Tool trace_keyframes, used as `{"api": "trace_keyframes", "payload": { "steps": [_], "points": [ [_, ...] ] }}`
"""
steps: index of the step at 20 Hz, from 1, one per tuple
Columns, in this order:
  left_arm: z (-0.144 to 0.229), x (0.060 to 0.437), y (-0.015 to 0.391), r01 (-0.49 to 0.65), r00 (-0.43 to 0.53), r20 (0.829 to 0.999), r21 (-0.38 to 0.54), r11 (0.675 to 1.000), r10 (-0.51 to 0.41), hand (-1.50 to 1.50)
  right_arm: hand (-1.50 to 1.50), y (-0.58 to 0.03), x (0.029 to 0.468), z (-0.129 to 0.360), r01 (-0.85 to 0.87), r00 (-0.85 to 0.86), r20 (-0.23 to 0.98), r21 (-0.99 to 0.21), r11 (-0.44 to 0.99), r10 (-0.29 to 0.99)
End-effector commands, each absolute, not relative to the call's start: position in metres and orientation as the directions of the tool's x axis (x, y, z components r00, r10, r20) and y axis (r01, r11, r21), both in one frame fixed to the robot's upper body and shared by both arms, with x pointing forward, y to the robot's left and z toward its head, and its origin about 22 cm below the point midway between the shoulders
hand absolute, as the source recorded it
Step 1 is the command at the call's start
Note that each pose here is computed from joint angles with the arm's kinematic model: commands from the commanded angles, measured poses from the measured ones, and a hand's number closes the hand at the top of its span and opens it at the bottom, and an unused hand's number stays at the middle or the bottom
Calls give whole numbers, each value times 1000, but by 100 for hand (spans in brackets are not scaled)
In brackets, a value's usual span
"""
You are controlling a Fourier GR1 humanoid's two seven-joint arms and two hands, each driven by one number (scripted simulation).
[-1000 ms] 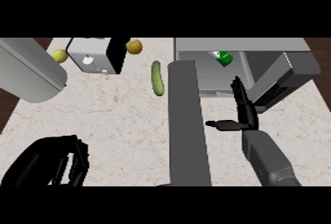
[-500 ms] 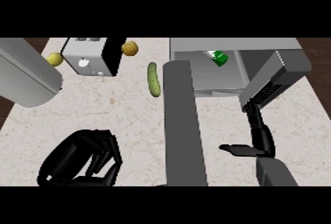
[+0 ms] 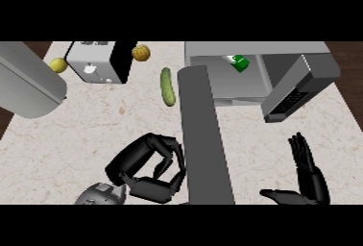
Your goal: Pick up the milk, place it into the microwave and close the microwave
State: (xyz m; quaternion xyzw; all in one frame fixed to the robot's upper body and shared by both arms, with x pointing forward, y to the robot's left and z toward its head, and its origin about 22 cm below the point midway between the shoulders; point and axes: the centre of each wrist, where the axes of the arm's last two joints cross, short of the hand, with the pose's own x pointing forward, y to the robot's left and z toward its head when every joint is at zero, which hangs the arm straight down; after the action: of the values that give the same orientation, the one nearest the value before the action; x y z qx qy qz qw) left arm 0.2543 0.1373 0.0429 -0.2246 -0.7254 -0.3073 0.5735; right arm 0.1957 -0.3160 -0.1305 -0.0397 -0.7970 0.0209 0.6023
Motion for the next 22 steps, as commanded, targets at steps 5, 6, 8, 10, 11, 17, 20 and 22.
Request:
{"api": "trace_keyframes", "payload": {
  "steps": [5,6,8,10,11,17,20,22],
  "points": [
    [-28,261,85,702,-226,960,277,656,-163,150,-150,-338,151,-101,2,-359,923,-149,989,140],
    [-28,255,70,696,-253,951,308,648,-181,150,-150,-341,151,-96,-30,-352,926,-154,988,134],
    [-47,255,70,665,-313,936,339,665,-164,150,-150,-350,147,-85,-62,-379,922,-107,992,75],
    [-61,265,77,630,-306,940,318,709,-151,150,-150,-335,149,-73,-88,-410,912,-74,993,32],
    [-65,258,69,615,-333,930,338,713,-154,150,-150,-341,158,-68,-87,-416,909,-51,995,11],
    [-72,263,57,579,-321,939,298,759,-123,150,-150,-344,154,-34,-143,-448,893,-35,989,-33],
    [-71,265,50,594,-276,951,280,754,-136,150,-150,-330,155,-20,-190,-460,887,-59,980,-36],
    [-63,262,39,611,-258,954,282,740,-151,150,-150,-329,160,-3,-197,-484,874,-55,979,-48]
  ]
}}
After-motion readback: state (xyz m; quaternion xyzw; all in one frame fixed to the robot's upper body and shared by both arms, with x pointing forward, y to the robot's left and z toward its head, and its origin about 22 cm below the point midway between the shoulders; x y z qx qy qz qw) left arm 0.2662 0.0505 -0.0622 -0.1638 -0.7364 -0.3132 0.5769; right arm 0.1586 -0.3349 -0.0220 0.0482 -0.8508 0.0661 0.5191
